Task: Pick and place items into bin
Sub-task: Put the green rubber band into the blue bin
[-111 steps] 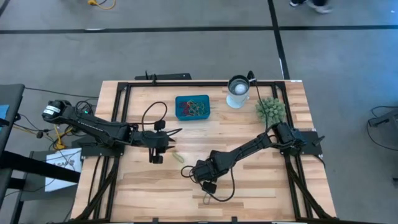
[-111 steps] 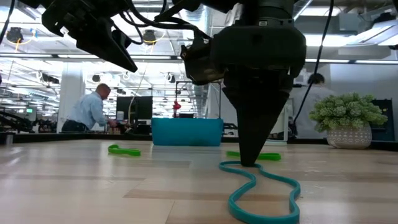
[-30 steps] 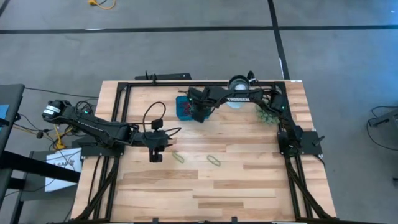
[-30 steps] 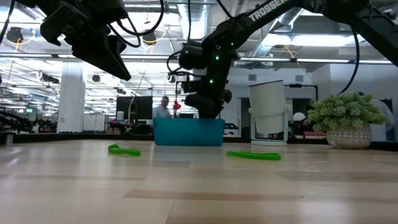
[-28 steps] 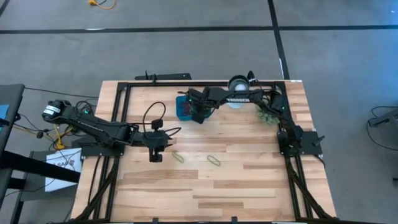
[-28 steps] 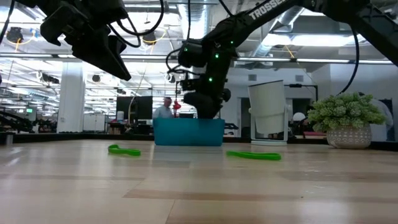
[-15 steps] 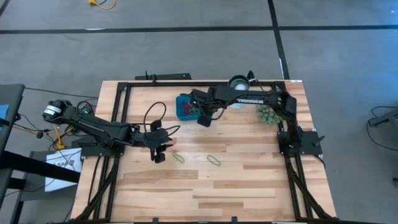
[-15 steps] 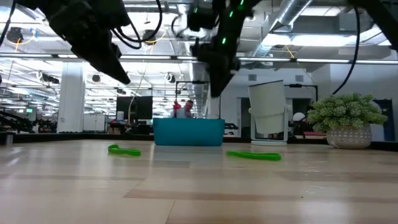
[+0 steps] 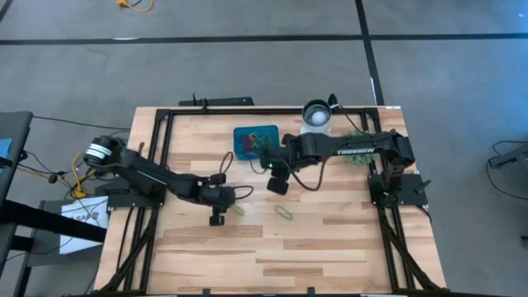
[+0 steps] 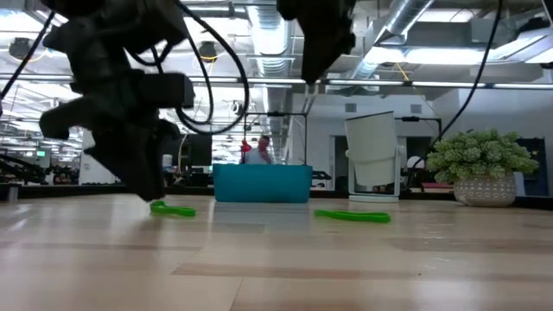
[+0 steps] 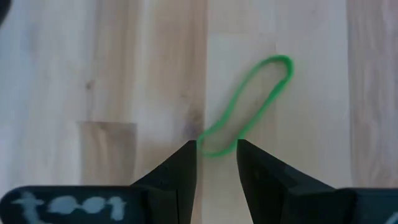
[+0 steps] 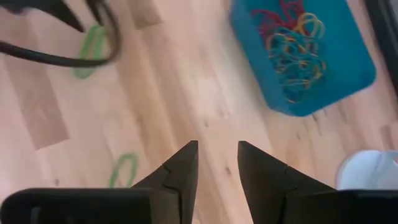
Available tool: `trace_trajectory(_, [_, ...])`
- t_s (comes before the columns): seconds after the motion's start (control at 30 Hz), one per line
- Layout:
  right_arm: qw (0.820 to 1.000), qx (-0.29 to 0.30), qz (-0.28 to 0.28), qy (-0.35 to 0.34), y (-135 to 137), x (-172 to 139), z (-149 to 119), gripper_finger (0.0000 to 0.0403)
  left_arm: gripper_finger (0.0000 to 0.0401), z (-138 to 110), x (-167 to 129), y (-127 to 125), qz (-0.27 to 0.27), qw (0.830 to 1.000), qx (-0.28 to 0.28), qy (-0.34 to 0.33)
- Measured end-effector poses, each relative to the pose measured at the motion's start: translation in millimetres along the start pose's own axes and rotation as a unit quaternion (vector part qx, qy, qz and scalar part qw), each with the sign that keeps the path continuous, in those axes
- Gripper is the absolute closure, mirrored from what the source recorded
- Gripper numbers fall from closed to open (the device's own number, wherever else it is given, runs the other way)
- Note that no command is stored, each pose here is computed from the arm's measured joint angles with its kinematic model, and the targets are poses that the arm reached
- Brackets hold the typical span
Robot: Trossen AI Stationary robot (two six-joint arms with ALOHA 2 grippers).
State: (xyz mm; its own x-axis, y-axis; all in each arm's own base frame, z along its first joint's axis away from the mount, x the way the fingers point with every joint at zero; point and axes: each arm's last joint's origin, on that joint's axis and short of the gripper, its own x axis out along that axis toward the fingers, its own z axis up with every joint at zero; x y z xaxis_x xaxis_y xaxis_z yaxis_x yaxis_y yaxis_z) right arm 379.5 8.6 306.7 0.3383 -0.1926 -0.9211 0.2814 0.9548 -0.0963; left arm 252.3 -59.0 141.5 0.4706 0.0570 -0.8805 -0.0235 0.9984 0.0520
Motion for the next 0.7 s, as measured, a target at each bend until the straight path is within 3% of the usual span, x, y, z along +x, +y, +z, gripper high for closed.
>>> trace_trajectory(0.3, [0.999, -0.041, 0.018, -0.006, 33, -9, -11, 0.0295, 0.0296, 8, 17, -4, 0.004, 1.000, -0.008, 0.020])
trace_trajectory(0.7, [0.999, -0.035, 0.034, -0.008, 65, -15, -24, 0.0295, 0.0296, 9, 17, -4, 0.008, 0.999, -0.032, 0.013])
